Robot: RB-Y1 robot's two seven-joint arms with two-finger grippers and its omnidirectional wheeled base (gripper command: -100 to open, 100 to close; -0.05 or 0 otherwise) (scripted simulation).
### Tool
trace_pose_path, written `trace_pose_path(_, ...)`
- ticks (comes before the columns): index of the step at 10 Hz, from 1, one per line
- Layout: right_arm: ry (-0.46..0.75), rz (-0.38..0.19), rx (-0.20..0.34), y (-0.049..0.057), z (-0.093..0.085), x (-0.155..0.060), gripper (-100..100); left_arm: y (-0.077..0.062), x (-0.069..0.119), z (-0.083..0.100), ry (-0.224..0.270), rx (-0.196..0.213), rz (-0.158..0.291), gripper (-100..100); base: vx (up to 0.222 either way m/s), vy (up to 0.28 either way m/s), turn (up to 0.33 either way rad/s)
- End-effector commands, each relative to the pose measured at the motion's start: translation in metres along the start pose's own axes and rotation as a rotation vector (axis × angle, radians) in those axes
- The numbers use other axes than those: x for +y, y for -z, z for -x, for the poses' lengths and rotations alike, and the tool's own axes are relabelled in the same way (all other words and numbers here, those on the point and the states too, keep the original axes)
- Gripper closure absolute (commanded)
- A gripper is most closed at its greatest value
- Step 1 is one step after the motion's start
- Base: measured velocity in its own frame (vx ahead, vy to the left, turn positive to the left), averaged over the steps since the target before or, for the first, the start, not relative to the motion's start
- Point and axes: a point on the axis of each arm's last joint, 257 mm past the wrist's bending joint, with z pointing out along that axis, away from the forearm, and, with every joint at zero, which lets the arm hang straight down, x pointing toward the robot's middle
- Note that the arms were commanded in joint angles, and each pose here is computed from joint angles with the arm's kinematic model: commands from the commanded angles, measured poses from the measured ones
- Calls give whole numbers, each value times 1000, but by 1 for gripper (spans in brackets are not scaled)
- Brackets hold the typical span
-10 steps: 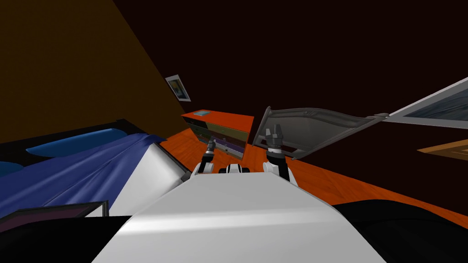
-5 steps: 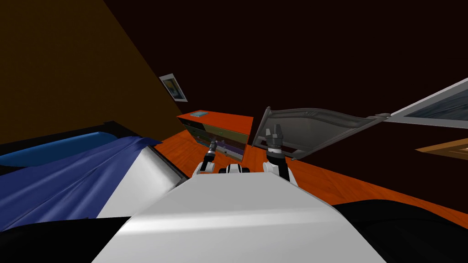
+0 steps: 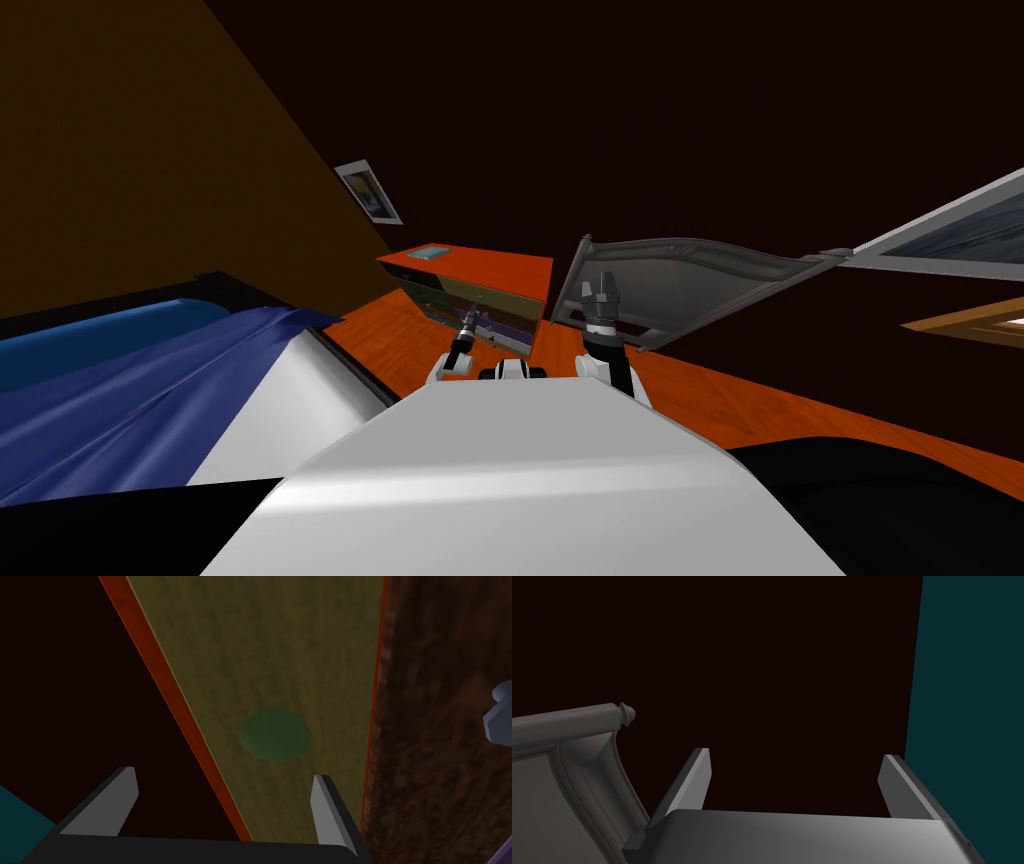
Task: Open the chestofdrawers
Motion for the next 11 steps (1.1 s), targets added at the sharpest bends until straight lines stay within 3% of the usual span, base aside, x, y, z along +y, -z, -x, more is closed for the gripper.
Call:
trace_pose_path(1,0,0,0,0,0,0,0,-3,19,-7,-4,20,43,-100,95,9,-49)
trace_pose_path(4,0,0,0,0,0,0,0,-5,37,-15,-13,42,85,-100,87,4,-43)
trace_pose_path(7,0,0,0,0,0,0,0,-7,30,-13,-11,35,74,-100,58,-6,-11)
trace_pose_path(8,0,0,0,0,0,0,0,-8,30,-12,-11,35,75,100,9,-1,2)
trace_pose_path(11,0,0,0,0,0,0,0,-5,26,-13,-10,42,71,100,-129,43,20)
